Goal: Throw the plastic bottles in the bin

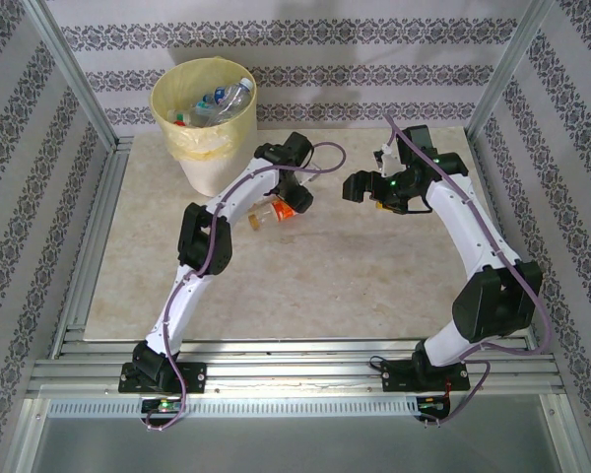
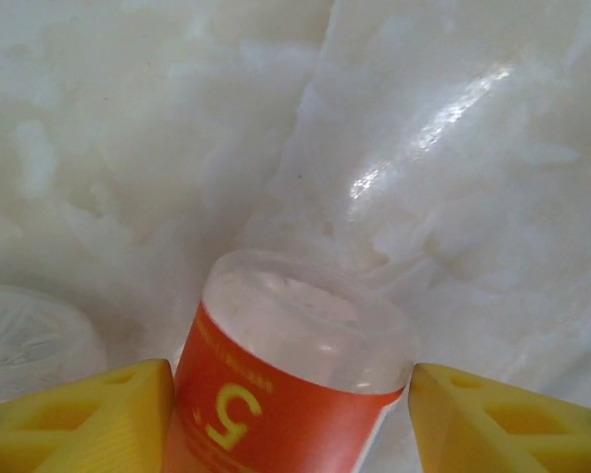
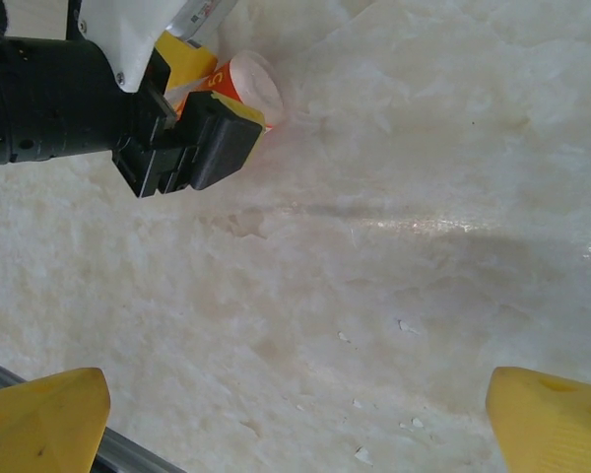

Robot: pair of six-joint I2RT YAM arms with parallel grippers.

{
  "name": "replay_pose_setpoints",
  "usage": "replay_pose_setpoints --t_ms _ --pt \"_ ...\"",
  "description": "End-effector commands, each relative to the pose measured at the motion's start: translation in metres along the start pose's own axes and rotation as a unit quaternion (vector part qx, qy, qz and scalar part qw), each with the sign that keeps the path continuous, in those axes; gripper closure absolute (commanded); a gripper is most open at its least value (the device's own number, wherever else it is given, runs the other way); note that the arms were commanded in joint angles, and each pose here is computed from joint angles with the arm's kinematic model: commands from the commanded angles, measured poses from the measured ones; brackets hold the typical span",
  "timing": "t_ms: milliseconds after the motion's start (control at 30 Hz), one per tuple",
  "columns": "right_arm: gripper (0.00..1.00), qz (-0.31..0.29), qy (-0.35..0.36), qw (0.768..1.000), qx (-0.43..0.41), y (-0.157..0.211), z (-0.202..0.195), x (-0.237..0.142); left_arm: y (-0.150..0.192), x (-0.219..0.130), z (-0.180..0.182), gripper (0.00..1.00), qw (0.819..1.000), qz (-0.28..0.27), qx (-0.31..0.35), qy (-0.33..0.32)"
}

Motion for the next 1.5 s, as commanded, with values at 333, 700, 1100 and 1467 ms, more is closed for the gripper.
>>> replay_pose_setpoints --t_ms 333,700,1100,1467 --pt "0.02 0.006 -0.008 1.0 0.007 0.015 -0.001 -0.004 0.024 0.026 -0.012 0.34 0.998 0.054 0.014 -0.015" --pt "0.02 0.006 -0.012 1.0 0.009 0.015 0.0 0.001 0.046 0.03 -0.023 0.23 0.997 0.074 -0.002 0.002" --pt "0.02 0.004 -0.016 1.0 0.001 0.015 0.002 0.003 0.045 0.014 -0.033 0.48 0.998 0.057 -0.027 0.017" --pt "0.02 0.006 -0.022 1.0 -0.003 0.014 0.001 0.007 0.037 -0.014 -0.037 0.67 0.998 0.018 -0.057 0.026"
Point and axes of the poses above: each hand's point on the last joint's axis, 136 mm out from that joint toward the fingers, its own x axis out along the fingers, its own z axis along the line the jaws close on, y = z × x, the point moved 3 cm from there along -x, back along the fingers, and after that the axes turned 13 degrees about x, right-handed, at the moved point
